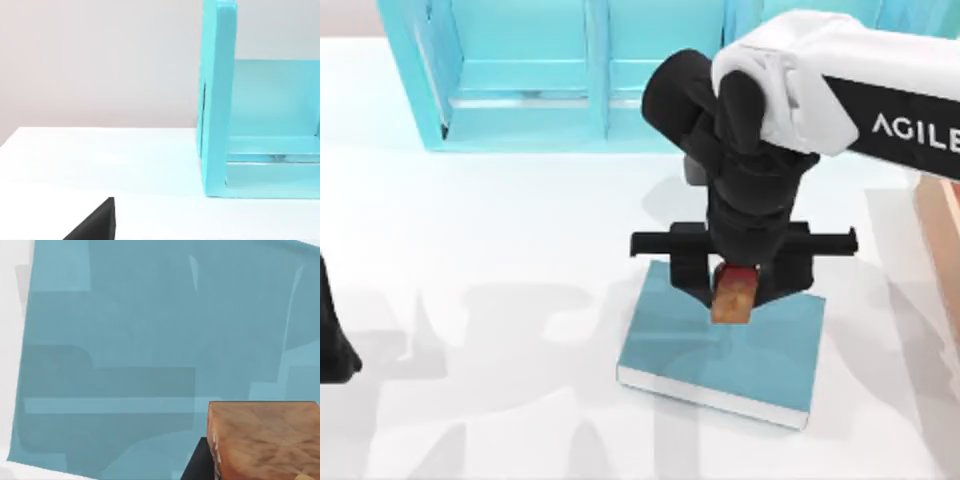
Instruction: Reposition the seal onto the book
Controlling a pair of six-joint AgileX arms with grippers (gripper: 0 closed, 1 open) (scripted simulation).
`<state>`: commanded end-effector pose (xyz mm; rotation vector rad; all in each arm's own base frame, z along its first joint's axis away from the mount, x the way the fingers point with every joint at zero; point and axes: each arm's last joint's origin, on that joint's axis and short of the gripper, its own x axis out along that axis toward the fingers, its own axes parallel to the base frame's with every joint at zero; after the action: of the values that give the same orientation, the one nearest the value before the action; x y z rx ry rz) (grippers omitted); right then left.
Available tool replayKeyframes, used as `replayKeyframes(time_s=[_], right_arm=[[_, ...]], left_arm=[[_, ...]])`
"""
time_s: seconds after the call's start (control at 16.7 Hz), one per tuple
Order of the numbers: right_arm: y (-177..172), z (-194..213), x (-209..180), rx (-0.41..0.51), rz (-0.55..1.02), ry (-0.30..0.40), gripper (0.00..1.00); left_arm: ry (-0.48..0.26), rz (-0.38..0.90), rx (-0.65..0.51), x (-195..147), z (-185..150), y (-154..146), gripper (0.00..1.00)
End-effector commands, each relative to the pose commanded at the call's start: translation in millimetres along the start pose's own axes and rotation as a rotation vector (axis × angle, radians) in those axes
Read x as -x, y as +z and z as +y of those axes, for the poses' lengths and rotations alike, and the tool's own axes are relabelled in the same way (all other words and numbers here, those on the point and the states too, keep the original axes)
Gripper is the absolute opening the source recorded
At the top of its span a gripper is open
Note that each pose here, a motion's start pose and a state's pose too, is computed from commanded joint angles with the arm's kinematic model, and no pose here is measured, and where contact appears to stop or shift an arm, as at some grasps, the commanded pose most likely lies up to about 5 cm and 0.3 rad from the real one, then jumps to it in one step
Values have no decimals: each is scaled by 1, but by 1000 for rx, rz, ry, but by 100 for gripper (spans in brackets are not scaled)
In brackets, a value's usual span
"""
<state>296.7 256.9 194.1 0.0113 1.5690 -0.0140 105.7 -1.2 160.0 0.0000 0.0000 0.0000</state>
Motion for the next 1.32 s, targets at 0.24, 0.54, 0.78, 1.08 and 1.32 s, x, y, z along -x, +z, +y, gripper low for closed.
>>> replayKeyframes(time_s=[0.24,0.54,0.78,1.08,1.32], right_arm=[[1,-1,2,-4,-2,4,0],[0,0,5,0,0,0,0],[0,0,5,0,0,0,23],[0,0,5,0,0,0,60],[0,0,5,0,0,0,90]], left_arm=[[0,0,0,0,0,0,100],[0,0,0,0,0,0,100],[0,0,0,0,0,0,100],[0,0,0,0,0,0,100],[0,0,0,0,0,0,100]])
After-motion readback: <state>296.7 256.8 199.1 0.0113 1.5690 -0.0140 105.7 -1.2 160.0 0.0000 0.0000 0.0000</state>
